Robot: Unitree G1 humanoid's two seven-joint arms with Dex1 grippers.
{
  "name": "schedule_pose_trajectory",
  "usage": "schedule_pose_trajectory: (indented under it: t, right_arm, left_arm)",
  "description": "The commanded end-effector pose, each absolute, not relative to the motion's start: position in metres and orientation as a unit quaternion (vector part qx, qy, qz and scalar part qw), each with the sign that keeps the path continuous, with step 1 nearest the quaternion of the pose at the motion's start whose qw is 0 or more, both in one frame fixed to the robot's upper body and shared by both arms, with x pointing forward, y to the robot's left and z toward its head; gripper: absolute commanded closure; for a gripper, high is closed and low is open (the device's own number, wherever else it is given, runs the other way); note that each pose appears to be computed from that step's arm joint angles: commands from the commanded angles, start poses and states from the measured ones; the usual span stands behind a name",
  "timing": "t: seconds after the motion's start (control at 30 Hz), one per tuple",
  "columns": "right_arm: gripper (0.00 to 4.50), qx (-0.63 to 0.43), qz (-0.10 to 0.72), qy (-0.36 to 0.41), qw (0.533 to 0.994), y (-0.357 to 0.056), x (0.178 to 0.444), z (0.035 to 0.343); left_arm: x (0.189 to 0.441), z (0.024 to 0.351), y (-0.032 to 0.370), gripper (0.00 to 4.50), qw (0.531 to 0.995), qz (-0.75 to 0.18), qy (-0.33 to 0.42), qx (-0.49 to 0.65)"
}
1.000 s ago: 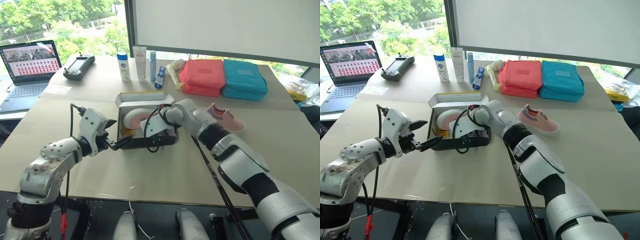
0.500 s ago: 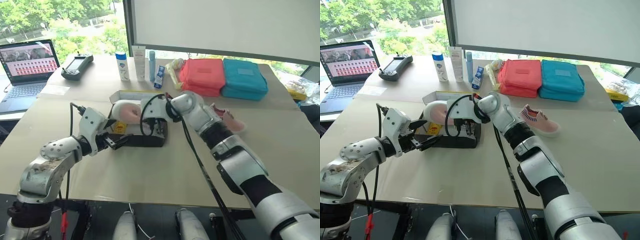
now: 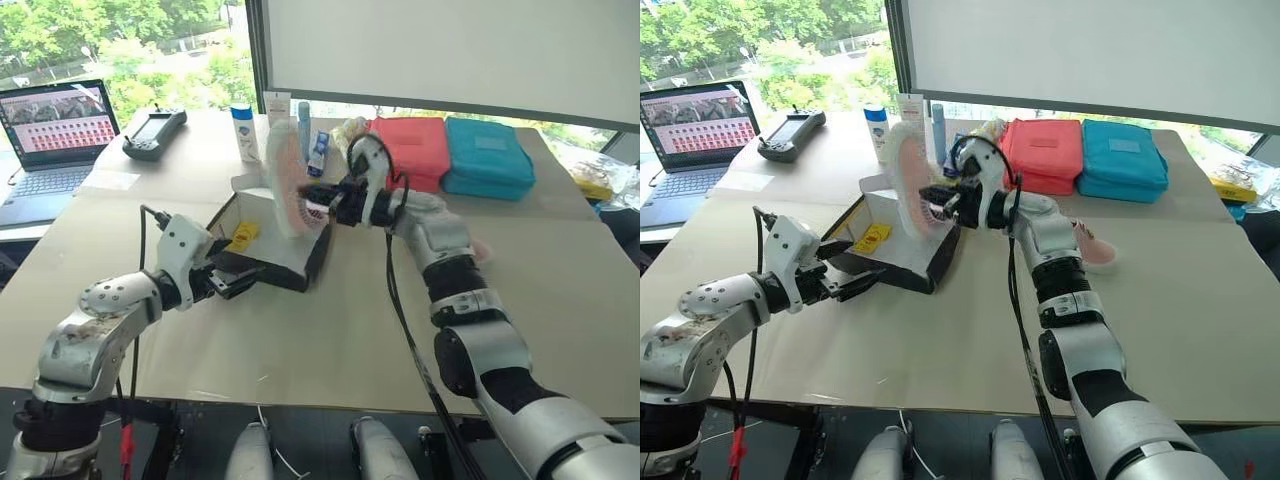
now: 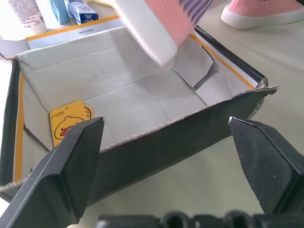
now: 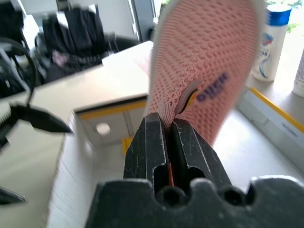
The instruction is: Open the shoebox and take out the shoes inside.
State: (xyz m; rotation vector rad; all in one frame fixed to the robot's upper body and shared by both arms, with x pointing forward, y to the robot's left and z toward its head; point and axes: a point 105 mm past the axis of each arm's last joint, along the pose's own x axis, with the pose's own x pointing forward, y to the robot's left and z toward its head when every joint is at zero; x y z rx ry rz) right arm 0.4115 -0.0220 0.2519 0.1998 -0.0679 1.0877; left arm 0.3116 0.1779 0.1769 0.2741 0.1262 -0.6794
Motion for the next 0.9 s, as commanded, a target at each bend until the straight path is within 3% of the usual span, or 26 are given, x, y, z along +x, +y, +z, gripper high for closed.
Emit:
schedule_pose_trajectory:
  t: [0.03,0.17,0.2,0.3,0.43,0.5,0.6,0.9]
  right_arm:
    - [4.44,0.219,0.529,-0.115,0.812,-0.041,0.395,0.327]
    - [4.44,0.223,0.533,-0.132,0.805,-0.076,0.379,0.364]
    - [4.44,0.181,0.533,-0.126,0.817,-0.084,0.376,0.366]
    - [4.44,-0.076,0.481,-0.076,0.870,-0.117,0.377,0.341]
    - [4.44,-0.221,0.452,-0.011,0.864,-0.146,0.378,0.321]
    - [4.44,-0.353,0.439,0.031,0.826,-0.163,0.378,0.297]
    - [4.44,-0.460,0.436,0.085,0.769,-0.183,0.379,0.269]
    - [4.44,-0.499,0.472,0.184,0.703,-0.217,0.371,0.228]
  left_arm:
    - [0.312,0.189,0.175,0.00,0.929,-0.337,0.036,0.150]
    - [0.312,0.188,0.174,0.00,0.928,-0.340,0.037,0.149]
    - [0.312,0.188,0.174,0.00,0.928,-0.340,0.037,0.149]
    - [0.313,0.187,0.173,0.00,0.927,-0.343,0.038,0.148]
    - [0.314,0.186,0.173,0.00,0.926,-0.346,0.040,0.148]
    - [0.315,0.186,0.172,0.00,0.925,-0.348,0.040,0.147]
    - [0.316,0.185,0.172,0.00,0.924,-0.349,0.041,0.147]
    - [0.313,0.185,0.172,0.00,0.925,-0.348,0.042,0.147]
